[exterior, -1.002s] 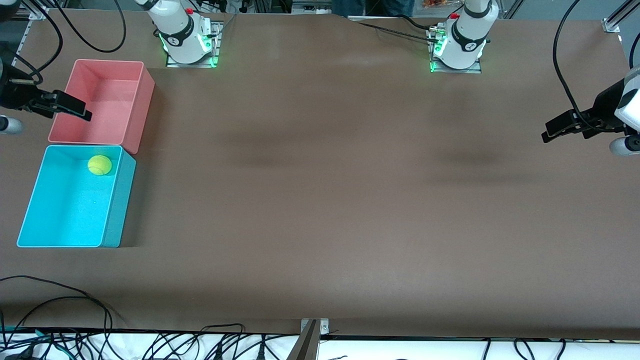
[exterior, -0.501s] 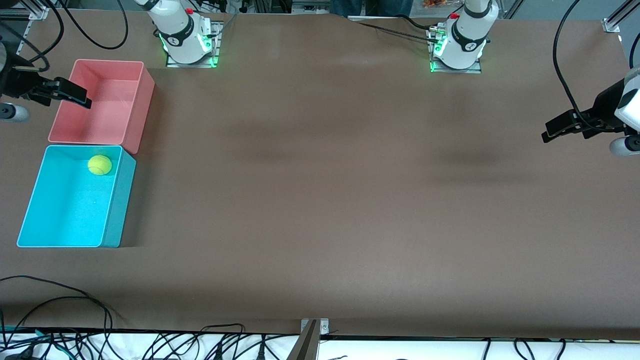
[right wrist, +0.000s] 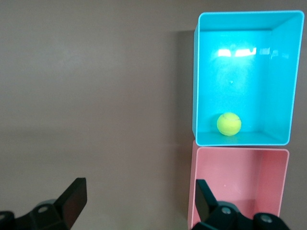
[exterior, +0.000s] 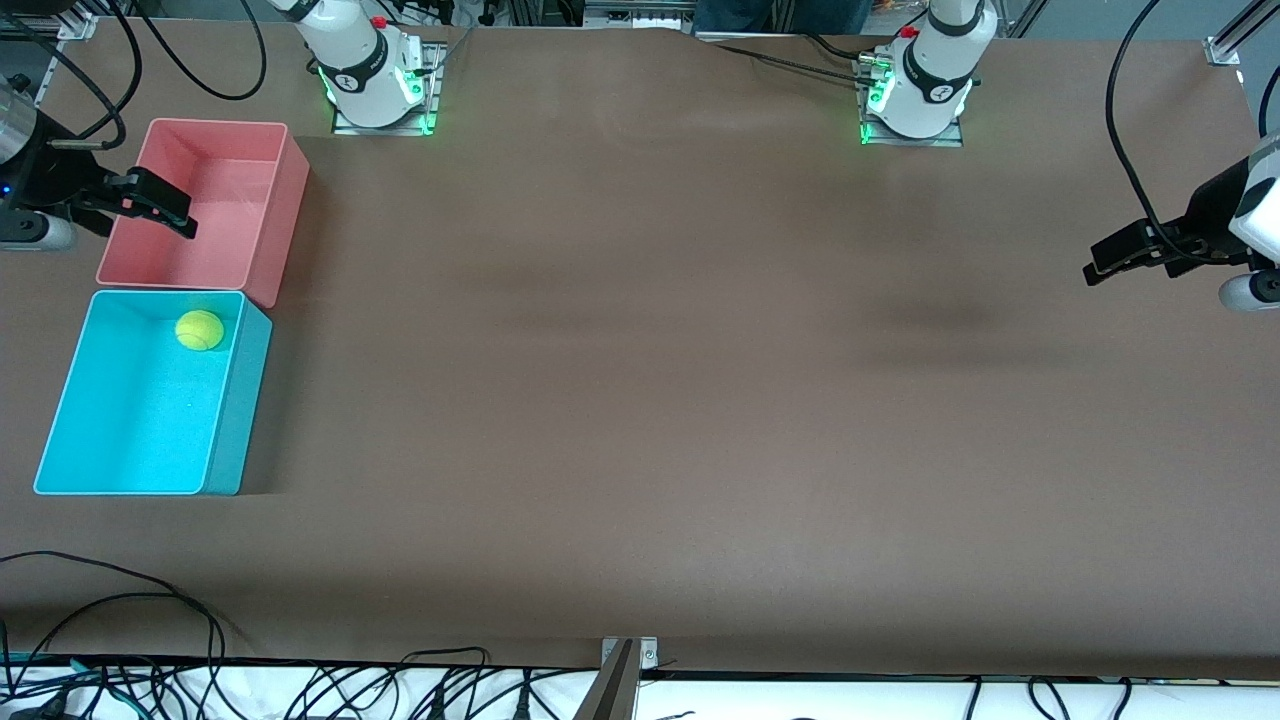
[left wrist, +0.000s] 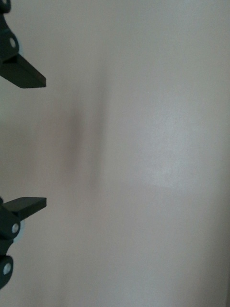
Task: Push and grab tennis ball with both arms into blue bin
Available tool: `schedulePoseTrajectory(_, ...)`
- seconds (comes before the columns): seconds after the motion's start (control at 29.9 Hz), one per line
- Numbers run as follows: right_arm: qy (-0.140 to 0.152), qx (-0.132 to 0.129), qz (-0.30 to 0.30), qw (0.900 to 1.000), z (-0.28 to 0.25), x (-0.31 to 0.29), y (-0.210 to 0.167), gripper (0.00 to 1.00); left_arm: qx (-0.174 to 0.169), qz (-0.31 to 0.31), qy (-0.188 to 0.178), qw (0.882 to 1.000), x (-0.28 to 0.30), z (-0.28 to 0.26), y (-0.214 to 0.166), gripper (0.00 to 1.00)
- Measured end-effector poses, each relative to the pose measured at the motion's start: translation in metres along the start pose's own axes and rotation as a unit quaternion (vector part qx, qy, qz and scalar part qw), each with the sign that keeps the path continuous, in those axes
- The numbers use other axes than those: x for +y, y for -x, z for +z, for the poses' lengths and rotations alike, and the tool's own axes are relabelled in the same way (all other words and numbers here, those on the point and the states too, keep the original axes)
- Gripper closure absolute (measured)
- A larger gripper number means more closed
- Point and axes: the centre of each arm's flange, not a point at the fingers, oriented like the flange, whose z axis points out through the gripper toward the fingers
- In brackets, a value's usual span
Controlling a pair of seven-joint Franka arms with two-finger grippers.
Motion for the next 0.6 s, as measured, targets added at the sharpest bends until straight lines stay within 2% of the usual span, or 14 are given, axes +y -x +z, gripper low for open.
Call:
schedulePoseTrajectory(0.13,-0.001,0.011,0.001,1.0,-0.0007,0.0012,-0.0034,0.0,0.0,0.0,0.0,1.0,0.0001,0.0,0.0,0.0)
schedulePoseTrajectory(0.6,-0.001,0.009,-0.007,1.0,0.0014,0.0098,-0.0045,0.0,0.0,0.001,0.0,1.0,0.0016,0.0001,0.0002,0.0)
